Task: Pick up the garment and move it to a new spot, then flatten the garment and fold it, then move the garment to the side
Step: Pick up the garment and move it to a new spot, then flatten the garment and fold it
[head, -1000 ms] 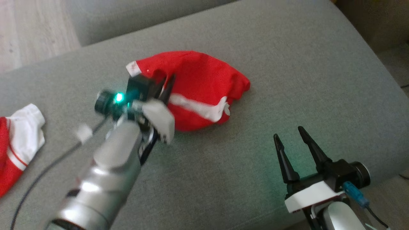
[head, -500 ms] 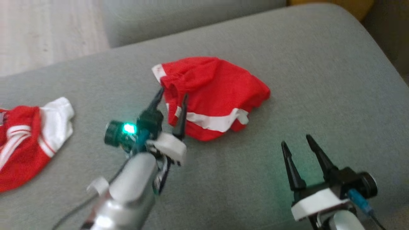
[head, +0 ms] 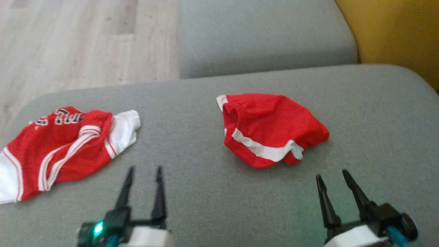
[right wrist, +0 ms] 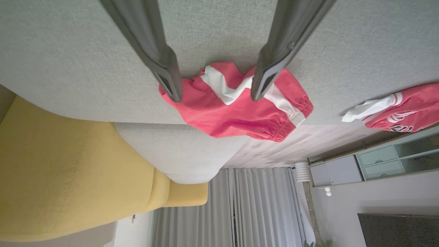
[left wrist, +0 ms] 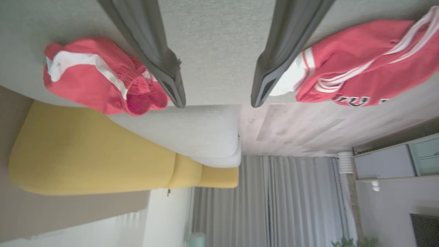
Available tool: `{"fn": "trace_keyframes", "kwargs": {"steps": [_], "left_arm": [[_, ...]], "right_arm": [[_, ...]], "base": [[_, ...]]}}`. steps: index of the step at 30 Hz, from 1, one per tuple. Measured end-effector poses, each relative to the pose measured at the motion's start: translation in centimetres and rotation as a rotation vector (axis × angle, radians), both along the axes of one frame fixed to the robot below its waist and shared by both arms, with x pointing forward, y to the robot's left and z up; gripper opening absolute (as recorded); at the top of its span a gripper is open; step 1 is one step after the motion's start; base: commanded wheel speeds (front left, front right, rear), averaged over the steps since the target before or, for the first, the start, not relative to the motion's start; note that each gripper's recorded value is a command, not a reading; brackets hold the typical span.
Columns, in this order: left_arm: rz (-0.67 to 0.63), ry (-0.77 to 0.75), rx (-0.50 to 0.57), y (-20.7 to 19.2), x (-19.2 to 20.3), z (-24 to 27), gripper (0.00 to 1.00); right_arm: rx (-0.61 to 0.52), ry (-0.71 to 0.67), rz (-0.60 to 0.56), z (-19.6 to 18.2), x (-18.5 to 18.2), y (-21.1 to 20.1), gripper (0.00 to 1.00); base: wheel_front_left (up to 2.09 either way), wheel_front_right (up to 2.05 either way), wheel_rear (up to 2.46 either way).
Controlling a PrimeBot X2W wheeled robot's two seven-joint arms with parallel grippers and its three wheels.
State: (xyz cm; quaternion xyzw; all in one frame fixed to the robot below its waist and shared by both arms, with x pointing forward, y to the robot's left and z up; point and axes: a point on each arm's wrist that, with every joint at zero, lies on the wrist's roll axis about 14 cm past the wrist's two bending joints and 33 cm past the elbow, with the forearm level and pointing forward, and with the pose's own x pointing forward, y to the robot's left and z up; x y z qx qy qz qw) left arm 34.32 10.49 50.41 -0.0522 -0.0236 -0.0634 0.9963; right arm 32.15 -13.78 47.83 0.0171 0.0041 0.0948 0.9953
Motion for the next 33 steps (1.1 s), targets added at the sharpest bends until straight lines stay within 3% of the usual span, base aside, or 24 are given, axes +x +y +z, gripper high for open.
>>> {"fn": "trace_keyframes", "kwargs": {"steps": [4,10,33], "left_arm": [[0.124,-0.024,-0.015,3.6,-3.0,0.4,1.0],[0.118,0.02,-0.006,3.9,-6.5,-1.5,1.0],[0.092,0.053,0.01,3.5,-6.6,-2.6,1.0]], "right_arm": [[0.013,0.002,0.012,-0.1,-0.9,0.4,1.0],[0.028,0.016,0.015,-0.6,-2.0,0.4,1.0],[0.039,0.036,0.013,-1.2,-2.9,0.6,1.0]], "base": [[0.0,0.0,0.0],[0.0,0.0,0.0],[0.0,0.0,0.0]]}}
